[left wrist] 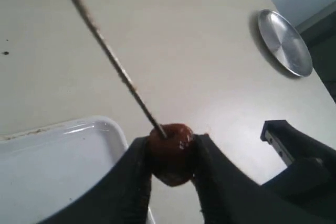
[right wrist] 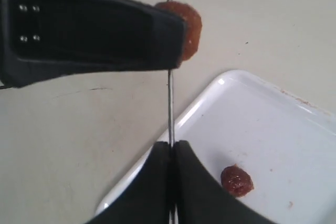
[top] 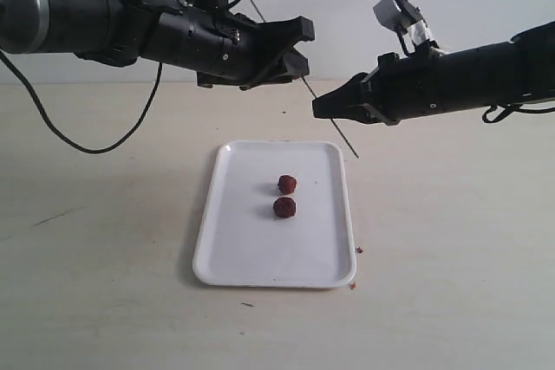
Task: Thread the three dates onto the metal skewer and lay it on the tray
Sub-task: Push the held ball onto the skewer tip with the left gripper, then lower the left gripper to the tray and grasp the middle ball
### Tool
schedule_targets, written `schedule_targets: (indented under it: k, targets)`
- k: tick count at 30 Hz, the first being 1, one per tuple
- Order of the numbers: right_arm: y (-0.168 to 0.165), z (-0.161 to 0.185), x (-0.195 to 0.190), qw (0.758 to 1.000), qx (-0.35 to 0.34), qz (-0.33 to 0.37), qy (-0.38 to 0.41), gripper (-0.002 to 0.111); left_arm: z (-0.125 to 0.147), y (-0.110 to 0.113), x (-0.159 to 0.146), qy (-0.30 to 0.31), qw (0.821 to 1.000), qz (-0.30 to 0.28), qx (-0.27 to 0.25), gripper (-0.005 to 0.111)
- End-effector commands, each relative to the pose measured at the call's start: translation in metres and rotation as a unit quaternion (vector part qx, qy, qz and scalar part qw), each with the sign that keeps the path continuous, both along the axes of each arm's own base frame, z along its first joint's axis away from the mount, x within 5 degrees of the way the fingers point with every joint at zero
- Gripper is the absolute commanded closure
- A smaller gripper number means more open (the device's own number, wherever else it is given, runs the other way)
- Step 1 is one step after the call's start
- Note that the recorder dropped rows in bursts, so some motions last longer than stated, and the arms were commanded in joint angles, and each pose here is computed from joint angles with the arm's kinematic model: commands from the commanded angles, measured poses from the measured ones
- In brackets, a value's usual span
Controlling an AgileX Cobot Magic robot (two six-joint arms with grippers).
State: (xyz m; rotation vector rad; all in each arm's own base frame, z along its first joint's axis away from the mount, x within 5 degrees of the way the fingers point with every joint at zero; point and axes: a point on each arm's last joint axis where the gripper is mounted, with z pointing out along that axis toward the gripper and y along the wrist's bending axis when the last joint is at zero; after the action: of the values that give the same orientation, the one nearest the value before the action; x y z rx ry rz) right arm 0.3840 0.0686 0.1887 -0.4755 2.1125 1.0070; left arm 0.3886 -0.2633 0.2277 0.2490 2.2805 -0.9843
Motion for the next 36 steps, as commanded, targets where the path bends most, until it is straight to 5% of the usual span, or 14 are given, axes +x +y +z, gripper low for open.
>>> schedule_targets:
  k: [1,3,6,11,16,25,32,36]
  targets:
    - [-0.001,0.007,0.004,1.0,0.018,-0.013,-0.016,0.108,-0.009,-0.001,0.002,-0.008,1.0,-0.01,0.02,0.056]
    - [-0.001,0.007,0.004,1.0,0.014,-0.01,-0.023,0.108,-0.007,-0.001,0.001,-0.01,1.0,-0.01,0.021,0.035]
    - [-0.002,0.006,0.005,0.999,0.004,-0.012,-0.03,0.108,-0.003,0.0,0.0,-0.014,1.0,-0.01,0.018,0.019]
    - [-0.009,0.001,0.011,0.998,-0.033,-0.054,-0.029,0.108,0.011,0.006,-0.001,-0.048,0.998,-0.025,0.041,0.019]
    - [-0.027,-0.004,0.012,0.987,-0.112,-0.116,0.004,0.108,0.018,0.01,-0.009,-0.116,0.979,-0.094,0.136,0.024]
    - [-0.069,0.023,-0.005,0.961,-0.209,-0.175,0.045,0.108,-0.009,0.007,-0.016,-0.053,0.963,-0.13,0.23,0.032]
    - [-0.069,0.026,-0.007,0.96,-0.214,-0.175,0.043,0.108,-0.032,-0.016,-0.019,-0.036,0.898,-0.201,0.39,0.033]
    - [-0.069,0.026,-0.007,0.96,-0.214,-0.175,0.043,0.108,-0.041,-0.033,-0.019,-0.005,0.901,-0.185,0.393,0.033]
